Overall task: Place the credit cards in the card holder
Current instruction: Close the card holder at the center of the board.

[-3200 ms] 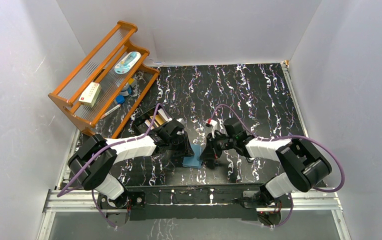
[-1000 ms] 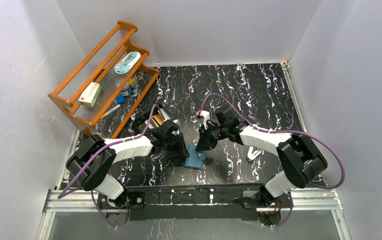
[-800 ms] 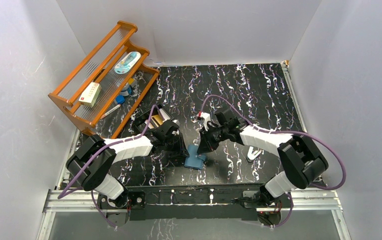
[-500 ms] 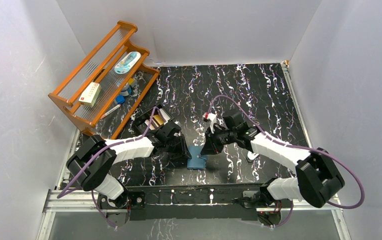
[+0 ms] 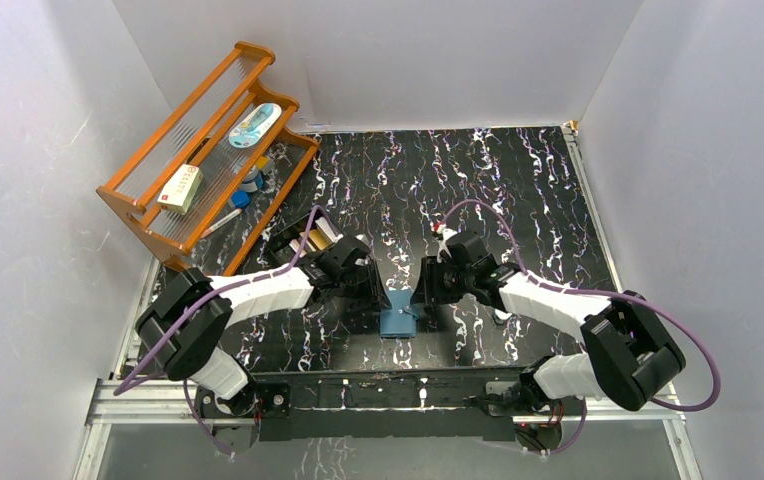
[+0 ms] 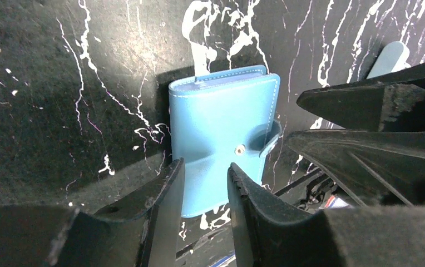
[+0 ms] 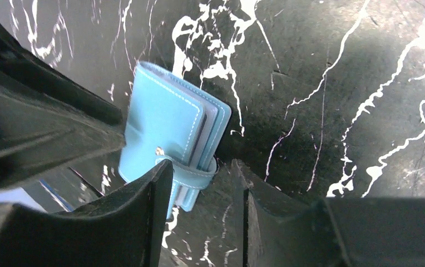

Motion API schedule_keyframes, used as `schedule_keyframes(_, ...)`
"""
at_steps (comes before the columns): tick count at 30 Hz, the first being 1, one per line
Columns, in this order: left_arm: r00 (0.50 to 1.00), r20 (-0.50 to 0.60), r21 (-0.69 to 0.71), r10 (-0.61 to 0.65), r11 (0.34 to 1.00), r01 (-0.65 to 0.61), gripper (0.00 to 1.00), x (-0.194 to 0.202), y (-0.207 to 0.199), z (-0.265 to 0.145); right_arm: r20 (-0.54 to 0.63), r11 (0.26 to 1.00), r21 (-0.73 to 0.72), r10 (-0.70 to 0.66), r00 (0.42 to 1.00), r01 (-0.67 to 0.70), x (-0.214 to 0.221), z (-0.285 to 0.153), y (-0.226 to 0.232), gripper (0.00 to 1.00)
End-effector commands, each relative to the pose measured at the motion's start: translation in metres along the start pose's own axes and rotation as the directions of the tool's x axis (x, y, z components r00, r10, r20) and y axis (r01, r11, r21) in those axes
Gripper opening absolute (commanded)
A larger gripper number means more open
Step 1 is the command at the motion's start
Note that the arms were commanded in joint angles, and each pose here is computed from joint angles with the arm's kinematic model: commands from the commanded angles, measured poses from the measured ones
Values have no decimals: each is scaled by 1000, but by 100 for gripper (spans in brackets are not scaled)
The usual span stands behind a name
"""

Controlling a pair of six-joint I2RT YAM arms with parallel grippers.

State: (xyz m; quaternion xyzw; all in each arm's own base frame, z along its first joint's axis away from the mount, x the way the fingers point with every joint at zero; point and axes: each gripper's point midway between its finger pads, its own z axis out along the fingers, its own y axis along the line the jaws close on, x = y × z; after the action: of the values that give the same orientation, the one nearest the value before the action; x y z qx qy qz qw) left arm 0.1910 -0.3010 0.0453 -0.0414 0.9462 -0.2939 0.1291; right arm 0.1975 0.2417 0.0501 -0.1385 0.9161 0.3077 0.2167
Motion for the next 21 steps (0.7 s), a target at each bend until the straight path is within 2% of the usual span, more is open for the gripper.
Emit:
schedule_keyframes(1, 999, -5, -61, 35, 998, -35, 33, -2, 7, 3, 112, 975, 1, 219, 969, -220, -28, 1, 8, 52)
schedule_keyframes(10, 999, -10, -82, 39, 996, -39, 33, -3, 10, 6, 91, 964, -29, 265, 960, -263, -22, -1, 14, 47)
schedule_keyframes(21, 999, -19, -89, 35, 995, -37, 32, 1, 16, 11, 63, 954, -42, 298, 953, -296, -11, 0, 15, 46)
